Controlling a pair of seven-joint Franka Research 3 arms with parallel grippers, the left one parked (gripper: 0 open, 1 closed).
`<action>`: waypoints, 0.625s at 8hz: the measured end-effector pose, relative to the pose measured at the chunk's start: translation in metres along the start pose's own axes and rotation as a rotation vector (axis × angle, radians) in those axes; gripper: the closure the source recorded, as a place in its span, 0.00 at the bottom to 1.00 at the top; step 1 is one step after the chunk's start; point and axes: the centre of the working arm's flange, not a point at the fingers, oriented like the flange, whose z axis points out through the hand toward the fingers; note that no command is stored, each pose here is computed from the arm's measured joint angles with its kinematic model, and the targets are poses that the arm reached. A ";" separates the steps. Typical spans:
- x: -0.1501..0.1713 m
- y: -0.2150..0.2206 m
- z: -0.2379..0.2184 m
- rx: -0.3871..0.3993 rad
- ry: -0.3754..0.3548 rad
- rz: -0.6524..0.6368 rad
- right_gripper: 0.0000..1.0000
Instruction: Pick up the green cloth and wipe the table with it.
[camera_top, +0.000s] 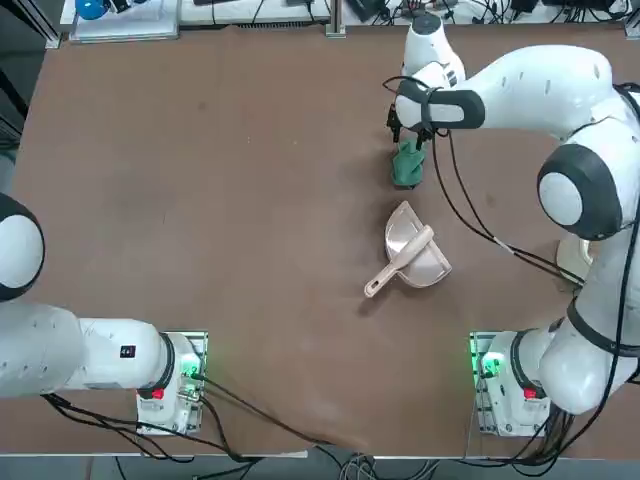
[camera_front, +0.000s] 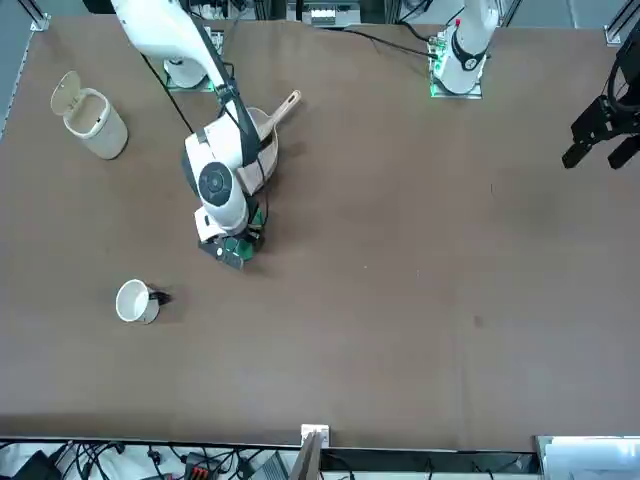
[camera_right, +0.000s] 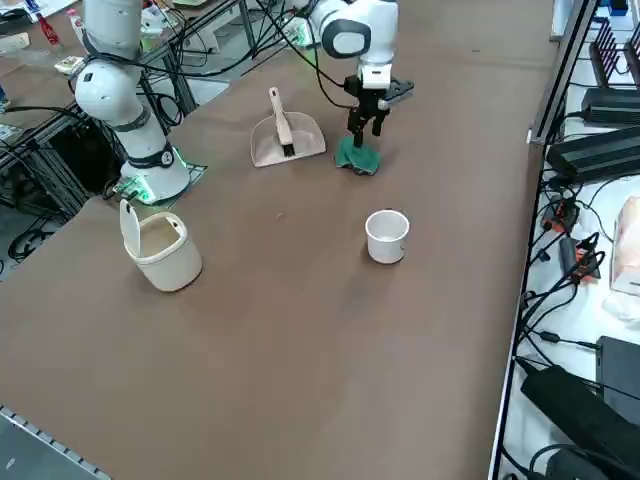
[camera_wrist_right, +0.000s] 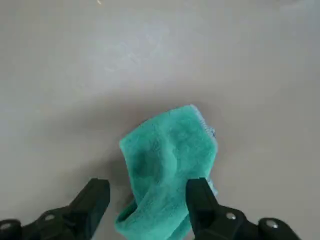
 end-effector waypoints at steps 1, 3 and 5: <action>0.000 0.000 0.006 -0.009 -0.007 0.000 0.08; -0.002 0.001 0.014 -0.024 -0.019 0.000 0.36; -0.004 0.004 0.018 -0.041 -0.032 0.001 0.56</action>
